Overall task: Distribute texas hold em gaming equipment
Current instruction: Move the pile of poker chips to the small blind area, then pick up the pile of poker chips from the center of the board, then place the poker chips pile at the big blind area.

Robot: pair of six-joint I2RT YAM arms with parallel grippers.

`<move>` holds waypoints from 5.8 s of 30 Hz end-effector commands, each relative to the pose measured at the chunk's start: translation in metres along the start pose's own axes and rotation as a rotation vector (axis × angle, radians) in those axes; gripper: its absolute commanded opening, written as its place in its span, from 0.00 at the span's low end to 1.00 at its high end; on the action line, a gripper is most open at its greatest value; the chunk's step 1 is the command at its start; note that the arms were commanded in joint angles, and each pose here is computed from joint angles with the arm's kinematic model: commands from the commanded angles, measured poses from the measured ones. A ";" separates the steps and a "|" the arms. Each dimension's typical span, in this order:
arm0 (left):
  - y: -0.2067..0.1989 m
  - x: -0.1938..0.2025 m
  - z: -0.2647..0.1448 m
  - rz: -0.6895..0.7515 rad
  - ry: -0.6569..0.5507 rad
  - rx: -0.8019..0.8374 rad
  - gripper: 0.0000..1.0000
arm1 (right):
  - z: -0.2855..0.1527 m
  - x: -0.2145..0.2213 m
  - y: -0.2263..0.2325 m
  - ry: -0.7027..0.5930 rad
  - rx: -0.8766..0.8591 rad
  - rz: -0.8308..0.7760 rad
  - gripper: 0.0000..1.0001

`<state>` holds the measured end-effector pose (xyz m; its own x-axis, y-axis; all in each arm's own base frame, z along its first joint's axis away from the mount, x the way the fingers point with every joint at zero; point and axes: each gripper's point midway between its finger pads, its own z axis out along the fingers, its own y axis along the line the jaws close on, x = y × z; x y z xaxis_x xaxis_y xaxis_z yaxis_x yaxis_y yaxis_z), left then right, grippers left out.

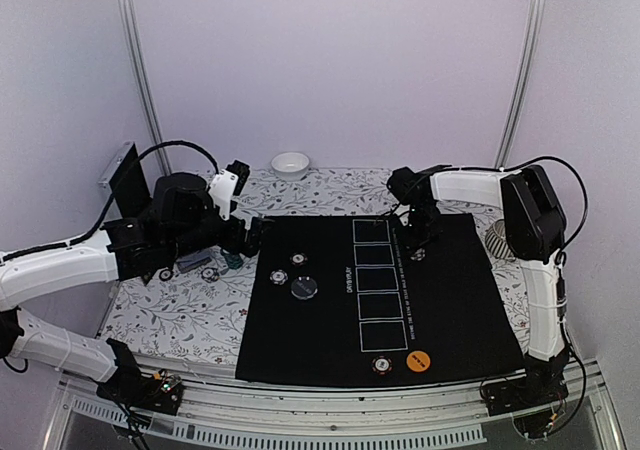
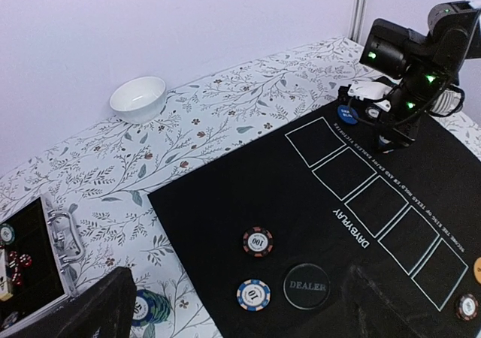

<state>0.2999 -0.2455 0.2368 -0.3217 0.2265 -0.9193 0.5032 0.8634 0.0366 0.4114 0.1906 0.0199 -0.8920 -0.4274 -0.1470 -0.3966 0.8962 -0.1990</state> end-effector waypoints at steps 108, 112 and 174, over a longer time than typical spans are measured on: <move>0.131 0.250 0.028 -0.421 0.883 -0.413 0.00 | -0.138 -0.006 -0.033 -0.352 -0.186 0.127 0.99; 0.136 0.226 0.020 -0.430 0.805 -0.431 0.00 | -0.140 -0.007 -0.034 -0.359 -0.187 0.131 0.99; -0.269 0.243 0.028 0.648 0.742 0.631 0.00 | -0.144 0.003 -0.027 -0.363 -0.233 0.136 0.99</move>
<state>0.1123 -0.4494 0.0141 -0.1608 0.8915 -0.4234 0.9844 0.1760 -0.0033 0.3903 0.1793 0.1551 -0.8338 -0.2894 -0.4702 -0.3518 0.9348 0.0485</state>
